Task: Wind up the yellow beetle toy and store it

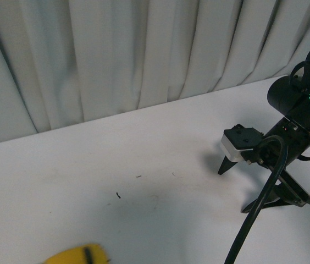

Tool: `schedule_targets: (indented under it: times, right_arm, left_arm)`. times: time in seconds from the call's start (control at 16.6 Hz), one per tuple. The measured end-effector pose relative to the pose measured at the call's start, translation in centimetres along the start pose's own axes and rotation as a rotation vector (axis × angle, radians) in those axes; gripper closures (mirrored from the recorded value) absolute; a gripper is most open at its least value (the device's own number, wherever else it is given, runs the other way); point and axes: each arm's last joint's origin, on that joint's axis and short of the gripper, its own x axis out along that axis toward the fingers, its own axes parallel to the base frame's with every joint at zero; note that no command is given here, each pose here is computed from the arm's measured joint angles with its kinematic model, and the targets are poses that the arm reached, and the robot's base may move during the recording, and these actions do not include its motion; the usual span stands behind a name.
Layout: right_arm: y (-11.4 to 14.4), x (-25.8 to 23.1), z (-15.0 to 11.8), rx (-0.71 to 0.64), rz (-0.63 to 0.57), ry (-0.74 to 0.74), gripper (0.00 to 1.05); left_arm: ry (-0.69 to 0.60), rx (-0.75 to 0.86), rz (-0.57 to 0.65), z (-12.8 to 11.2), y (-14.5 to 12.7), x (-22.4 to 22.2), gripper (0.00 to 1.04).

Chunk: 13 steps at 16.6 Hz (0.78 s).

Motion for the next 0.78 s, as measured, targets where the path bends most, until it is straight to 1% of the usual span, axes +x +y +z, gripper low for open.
schedule_targets:
  times: [0.3, 0.42, 0.54, 0.6, 0.72, 0.78]
  right_arm:
    - [0.0, 0.0, -0.1, -0.005, -0.02, -0.018, 0.07]
    - [-0.1, -0.2, 0.6, -0.008, -0.035, -0.018, 0.07]
    - [-0.2, -1.0, 1.8, -0.036, -0.049, -0.035, 0.07]
    - [-0.4, -1.9, 2.8, -0.064, -0.077, -0.059, 0.07]
    - [-1.8, -5.5, 5.5, -0.166, -0.202, -0.114, 0.07]
    - [-2.3, -7.0, 6.5, -0.205, -0.252, -0.133, 0.07]
  left_arm:
    - [0.0, 0.0, 0.0, 0.0, 0.0, 0.0, 0.07]
    - [0.0, 0.0, 0.0, 0.0, 0.0, 0.0, 0.07]
    - [0.0, 0.0, 0.0, 0.0, 0.0, 0.0, 0.07]
    - [0.0, 0.0, 0.0, 0.0, 0.0, 0.0, 0.07]
    - [0.0, 0.0, 0.0, 0.0, 0.0, 0.0, 0.07]
    - [0.0, 0.0, 0.0, 0.0, 0.0, 0.0, 0.07]
